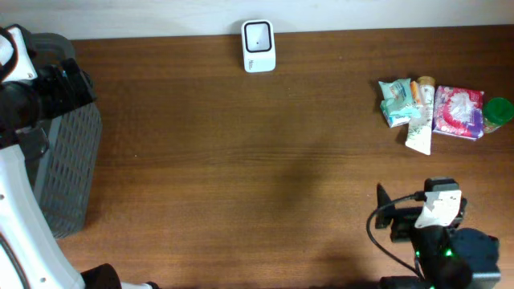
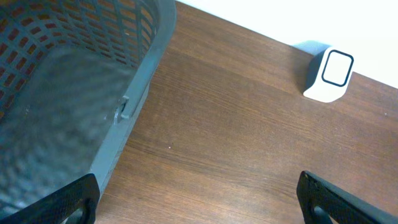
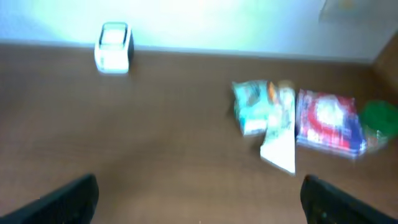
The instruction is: Scan the item barcode
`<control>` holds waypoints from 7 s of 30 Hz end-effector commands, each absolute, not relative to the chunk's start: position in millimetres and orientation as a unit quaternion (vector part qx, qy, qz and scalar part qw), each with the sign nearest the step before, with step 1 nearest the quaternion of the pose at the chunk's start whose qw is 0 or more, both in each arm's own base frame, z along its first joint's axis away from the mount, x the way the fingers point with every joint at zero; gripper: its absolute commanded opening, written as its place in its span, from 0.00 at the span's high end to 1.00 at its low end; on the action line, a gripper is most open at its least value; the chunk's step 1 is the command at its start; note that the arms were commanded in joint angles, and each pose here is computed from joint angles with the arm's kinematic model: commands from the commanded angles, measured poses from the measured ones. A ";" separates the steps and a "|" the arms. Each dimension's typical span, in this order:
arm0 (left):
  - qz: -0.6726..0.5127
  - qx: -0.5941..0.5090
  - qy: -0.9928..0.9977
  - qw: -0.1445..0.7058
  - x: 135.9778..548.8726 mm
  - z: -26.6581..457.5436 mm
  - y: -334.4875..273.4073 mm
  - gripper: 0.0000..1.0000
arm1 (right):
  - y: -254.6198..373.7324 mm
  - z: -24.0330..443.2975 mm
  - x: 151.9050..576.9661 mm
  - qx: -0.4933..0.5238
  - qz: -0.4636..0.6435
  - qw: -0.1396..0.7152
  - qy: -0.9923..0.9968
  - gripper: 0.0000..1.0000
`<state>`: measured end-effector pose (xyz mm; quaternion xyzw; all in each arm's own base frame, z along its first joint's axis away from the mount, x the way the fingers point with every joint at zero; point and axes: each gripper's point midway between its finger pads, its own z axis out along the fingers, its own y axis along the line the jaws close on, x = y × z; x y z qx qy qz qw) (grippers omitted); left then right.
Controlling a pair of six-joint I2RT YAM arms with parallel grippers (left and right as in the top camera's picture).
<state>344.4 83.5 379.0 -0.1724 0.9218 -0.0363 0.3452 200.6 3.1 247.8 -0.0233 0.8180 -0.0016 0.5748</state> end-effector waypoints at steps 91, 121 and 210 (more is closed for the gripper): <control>-0.062 0.149 0.811 0.563 208.6 190.1 -46.9 0.01 | -16.8 156.1 245.5 -0.015 -0.059 0.677 0.733 0.01; -0.045 -0.054 0.732 0.677 245.9 156.3 1.3 0.01 | -16.8 156.0 245.5 -0.015 -0.059 0.677 0.734 0.01; -0.011 -0.010 0.735 0.678 245.9 156.1 -0.3 0.01 | -7.7 156.2 245.9 0.004 -0.015 0.680 0.733 0.01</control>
